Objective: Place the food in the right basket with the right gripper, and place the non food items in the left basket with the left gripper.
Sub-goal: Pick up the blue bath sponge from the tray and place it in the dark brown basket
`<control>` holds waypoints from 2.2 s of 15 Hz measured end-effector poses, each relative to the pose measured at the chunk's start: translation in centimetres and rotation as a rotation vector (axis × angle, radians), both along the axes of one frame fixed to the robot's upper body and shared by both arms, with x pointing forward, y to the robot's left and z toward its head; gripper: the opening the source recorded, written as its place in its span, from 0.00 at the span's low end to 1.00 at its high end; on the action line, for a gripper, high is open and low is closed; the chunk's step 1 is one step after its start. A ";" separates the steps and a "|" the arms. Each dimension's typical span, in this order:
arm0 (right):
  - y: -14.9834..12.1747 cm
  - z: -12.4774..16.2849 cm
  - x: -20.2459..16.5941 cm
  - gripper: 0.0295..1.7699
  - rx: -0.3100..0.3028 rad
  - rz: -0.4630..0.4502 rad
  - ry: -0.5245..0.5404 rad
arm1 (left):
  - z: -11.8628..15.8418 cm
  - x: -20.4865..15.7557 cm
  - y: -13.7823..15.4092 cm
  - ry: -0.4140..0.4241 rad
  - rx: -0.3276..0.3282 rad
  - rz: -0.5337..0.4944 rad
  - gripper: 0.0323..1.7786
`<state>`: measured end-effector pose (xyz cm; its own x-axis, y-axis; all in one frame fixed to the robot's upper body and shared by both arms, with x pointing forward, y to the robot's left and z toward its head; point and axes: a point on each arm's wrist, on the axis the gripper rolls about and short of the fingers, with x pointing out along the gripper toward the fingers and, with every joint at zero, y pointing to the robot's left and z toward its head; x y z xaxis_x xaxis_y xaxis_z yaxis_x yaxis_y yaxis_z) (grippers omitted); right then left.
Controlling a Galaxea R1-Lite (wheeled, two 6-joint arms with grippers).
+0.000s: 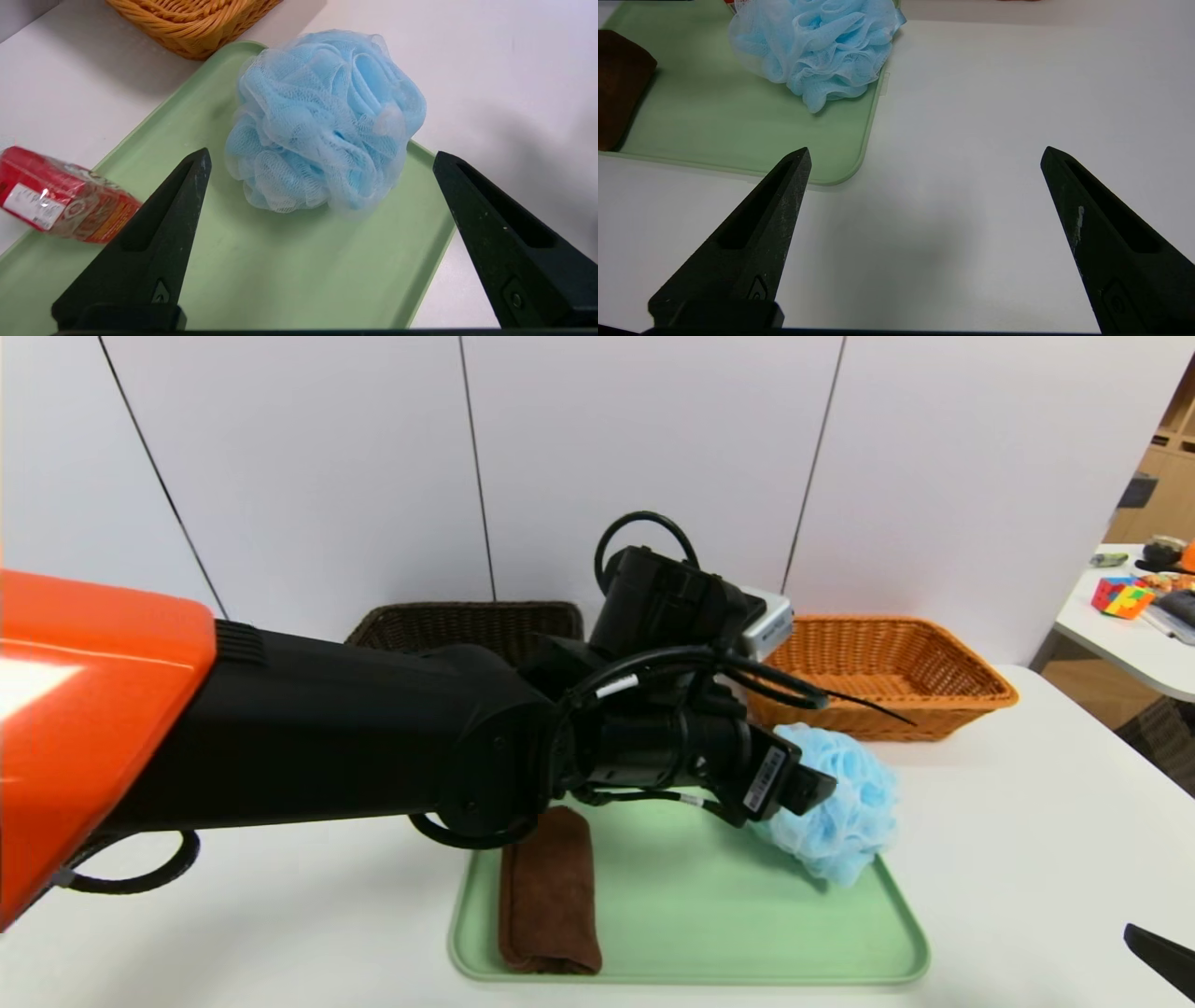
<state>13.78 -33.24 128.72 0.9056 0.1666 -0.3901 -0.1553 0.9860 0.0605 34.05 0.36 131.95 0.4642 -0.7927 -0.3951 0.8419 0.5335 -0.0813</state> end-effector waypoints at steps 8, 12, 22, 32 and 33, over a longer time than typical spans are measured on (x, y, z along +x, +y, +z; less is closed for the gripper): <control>0.0 -0.3 -0.2 0.96 0.001 -0.003 0.000 | -2.6 0.7 -4.1 0.005 0.017 -0.037 0.95; 0.0 -0.3 -0.3 0.96 0.002 -0.002 -0.005 | -4.0 1.4 -5.0 0.012 0.033 -0.032 0.95; 0.0 -0.3 -0.5 0.96 0.002 -0.002 -0.014 | -6.5 2.3 -6.2 0.009 0.072 -0.033 0.95; 0.0 -0.5 -0.7 0.96 0.003 0.002 -0.018 | -7.5 2.9 -6.7 -0.043 0.075 0.040 0.45; 0.0 -0.5 -0.8 0.96 0.003 0.001 -0.018 | -7.4 2.9 -6.7 -0.042 0.076 0.040 0.38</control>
